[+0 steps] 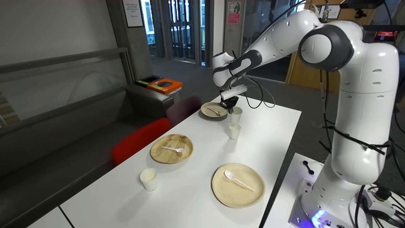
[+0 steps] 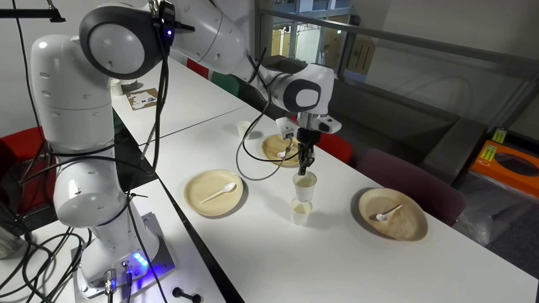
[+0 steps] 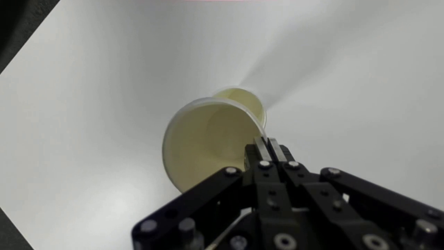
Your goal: Move the middle cup to the right, then put the right and left cups in the middle cup
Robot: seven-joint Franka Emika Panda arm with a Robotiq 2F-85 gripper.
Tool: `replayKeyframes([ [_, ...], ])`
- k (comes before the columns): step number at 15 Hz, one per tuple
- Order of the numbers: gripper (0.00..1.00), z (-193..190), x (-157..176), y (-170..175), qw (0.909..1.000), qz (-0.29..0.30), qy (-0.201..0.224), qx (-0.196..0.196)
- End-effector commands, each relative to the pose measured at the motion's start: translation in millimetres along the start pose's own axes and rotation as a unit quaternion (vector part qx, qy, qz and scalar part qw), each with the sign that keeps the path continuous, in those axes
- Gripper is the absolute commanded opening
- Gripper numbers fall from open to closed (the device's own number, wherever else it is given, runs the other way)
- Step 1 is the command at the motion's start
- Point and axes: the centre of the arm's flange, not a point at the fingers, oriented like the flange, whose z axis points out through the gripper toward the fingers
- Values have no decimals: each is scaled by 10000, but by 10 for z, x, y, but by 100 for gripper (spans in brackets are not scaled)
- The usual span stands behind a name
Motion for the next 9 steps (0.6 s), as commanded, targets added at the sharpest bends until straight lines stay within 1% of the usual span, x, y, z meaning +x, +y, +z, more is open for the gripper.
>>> replayKeyframes([
  [1,1,81,240,-68,9999,161,9,-27],
  [5,1,163,324,-59,9998,168,-53,-80],
  [9,1,189,337,-7,9998,173,-73,-119],
])
